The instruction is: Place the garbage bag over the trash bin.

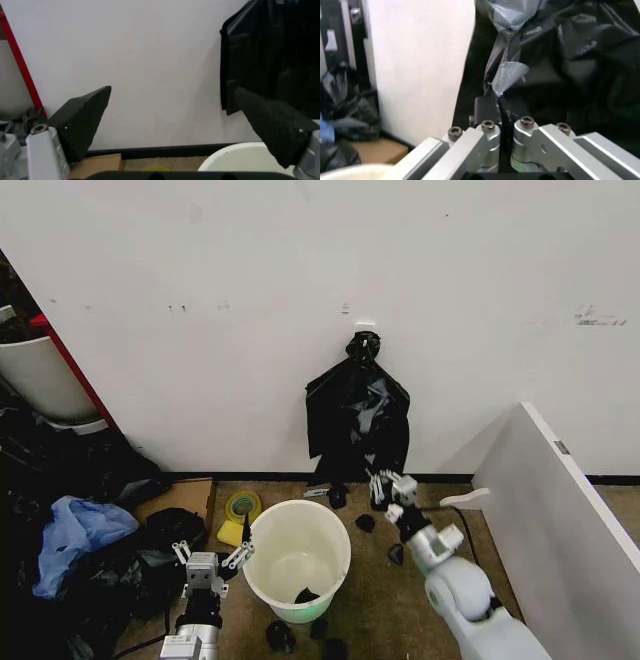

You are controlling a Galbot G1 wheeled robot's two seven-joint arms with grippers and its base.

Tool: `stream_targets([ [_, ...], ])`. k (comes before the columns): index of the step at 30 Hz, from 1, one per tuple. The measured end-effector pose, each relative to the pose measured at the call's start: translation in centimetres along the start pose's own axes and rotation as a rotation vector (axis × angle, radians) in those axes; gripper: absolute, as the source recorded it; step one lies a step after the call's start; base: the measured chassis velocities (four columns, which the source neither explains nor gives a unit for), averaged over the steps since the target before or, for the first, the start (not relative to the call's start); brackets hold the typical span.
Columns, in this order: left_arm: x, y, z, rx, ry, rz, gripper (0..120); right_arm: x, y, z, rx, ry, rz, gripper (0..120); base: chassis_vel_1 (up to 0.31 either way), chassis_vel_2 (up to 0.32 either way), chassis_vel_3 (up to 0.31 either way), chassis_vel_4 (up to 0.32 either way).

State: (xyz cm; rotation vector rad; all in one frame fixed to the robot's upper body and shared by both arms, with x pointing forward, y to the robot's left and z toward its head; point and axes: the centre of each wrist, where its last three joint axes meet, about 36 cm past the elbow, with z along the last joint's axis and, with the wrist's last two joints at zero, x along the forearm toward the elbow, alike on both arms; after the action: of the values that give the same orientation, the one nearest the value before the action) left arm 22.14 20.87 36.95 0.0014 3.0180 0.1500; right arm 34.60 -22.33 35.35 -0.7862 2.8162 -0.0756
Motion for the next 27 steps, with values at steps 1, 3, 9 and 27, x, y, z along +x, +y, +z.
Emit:
stream_targets([
  [1, -0.1, 0.0, 0.0, 0.0, -0.001, 0.001, 98, 0.7, 0.2, 0.0, 0.017, 0.005, -0.003, 0, 0.0, 0.0, 0.0, 0.0],
  [3, -0.1, 0.0, 0.0, 0.0, -0.002, 0.002, 98, 1.2, 0.3, 0.0, 0.031, 0.007, -0.006, 0, 0.0, 0.0, 0.0, 0.0],
  [9, -0.4, 0.1, 0.2, 0.0, -0.005, 0.008, 98, 4.6, 1.0, 0.5, 0.135, 0.001, -0.034, 0, 0.0, 0.0, 0.0, 0.0],
  [27, -0.5, 0.7, 0.2, -0.011, -0.004, 0.028, 98, 8.6, 2.7, 0.8, 0.199, -0.01, -0.081, 0, 0.0, 0.0, 0.0, 0.0],
])
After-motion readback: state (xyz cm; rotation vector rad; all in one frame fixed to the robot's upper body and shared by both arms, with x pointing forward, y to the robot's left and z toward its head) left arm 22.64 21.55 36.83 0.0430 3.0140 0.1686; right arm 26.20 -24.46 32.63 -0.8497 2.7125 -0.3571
